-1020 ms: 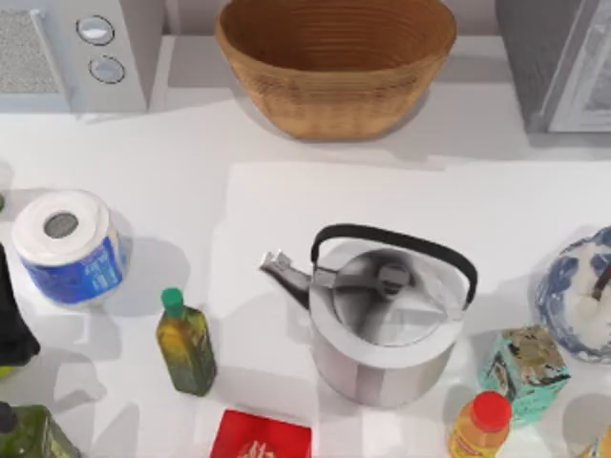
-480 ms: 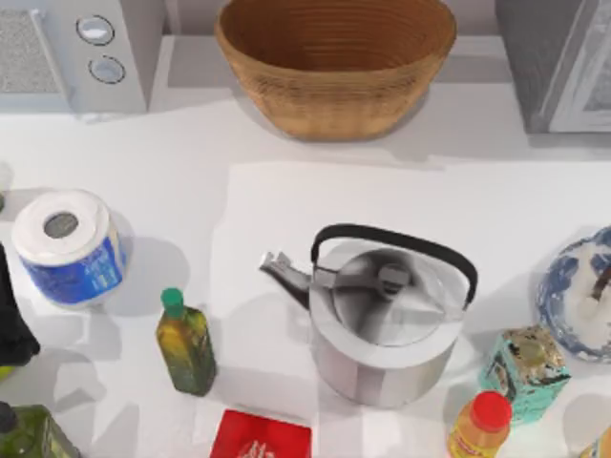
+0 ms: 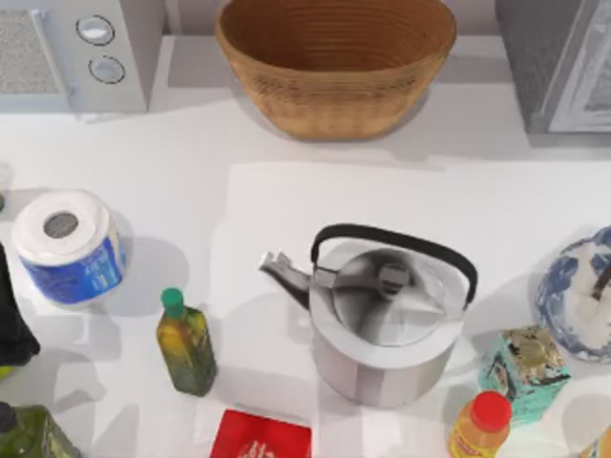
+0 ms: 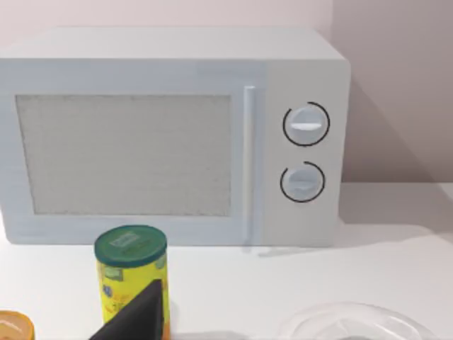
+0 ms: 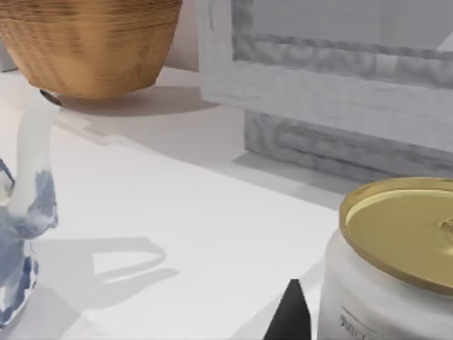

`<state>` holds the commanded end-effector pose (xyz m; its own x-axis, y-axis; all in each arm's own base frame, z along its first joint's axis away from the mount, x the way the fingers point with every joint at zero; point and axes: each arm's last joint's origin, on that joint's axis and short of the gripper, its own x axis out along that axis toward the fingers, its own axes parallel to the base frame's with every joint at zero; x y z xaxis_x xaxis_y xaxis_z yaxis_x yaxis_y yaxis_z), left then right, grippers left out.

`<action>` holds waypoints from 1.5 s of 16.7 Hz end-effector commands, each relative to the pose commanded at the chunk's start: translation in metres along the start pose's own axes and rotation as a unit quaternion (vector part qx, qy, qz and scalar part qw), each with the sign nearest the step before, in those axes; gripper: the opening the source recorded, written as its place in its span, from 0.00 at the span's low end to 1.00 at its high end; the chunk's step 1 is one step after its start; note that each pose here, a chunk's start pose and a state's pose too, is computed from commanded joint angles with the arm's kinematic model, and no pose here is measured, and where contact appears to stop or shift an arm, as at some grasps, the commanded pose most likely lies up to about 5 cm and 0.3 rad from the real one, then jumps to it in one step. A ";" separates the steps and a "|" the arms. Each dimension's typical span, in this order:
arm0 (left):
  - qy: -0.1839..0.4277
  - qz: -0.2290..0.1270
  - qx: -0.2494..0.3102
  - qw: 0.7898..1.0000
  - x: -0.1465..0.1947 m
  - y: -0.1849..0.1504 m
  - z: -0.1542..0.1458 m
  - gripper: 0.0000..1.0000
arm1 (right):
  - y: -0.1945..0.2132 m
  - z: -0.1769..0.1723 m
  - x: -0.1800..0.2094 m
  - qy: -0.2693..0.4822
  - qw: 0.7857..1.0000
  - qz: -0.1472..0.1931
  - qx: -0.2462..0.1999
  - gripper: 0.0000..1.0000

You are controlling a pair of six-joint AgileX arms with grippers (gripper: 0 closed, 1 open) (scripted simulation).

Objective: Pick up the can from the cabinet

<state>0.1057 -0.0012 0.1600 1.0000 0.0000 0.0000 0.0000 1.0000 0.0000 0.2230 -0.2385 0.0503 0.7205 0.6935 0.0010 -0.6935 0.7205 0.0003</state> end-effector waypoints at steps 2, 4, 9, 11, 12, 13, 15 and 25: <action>0.000 0.000 0.000 1.000 0.000 0.000 0.000 1.00 | -0.015 -0.005 0.001 0.004 0.999 -0.035 0.014 0.00; 0.000 0.000 0.000 1.000 0.000 0.000 0.000 1.00 | -0.014 -0.004 0.003 0.004 0.999 -0.034 0.012 0.00; 0.000 0.000 0.000 1.000 0.000 0.000 0.000 1.00 | -0.003 -0.006 0.020 0.001 1.000 -0.008 0.002 0.00; 0.000 0.000 0.000 1.000 0.000 0.000 0.000 1.00 | 0.000 -0.006 0.024 0.000 1.000 -0.001 0.000 0.00; 0.000 0.000 0.000 1.000 0.000 0.000 0.000 1.00 | 0.000 -0.006 0.024 0.000 1.000 0.000 0.000 0.00; 0.000 0.000 0.000 1.000 0.000 0.000 0.000 1.00 | 0.000 -0.006 0.024 0.000 1.000 0.000 0.000 0.00; 0.000 0.000 0.000 1.000 0.000 0.000 0.000 1.00 | 0.000 -0.006 0.024 0.000 1.000 0.000 0.000 0.00; 0.000 0.000 0.000 1.000 0.000 0.000 0.000 1.00 | 0.000 -0.006 0.024 0.000 1.000 0.000 0.000 0.75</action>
<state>0.1057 -0.0012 0.1600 1.0000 0.0000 0.0000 0.0000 1.0000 0.0000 0.2403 -0.2216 0.0440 0.7205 0.6935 0.0010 -0.6935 0.7205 0.0004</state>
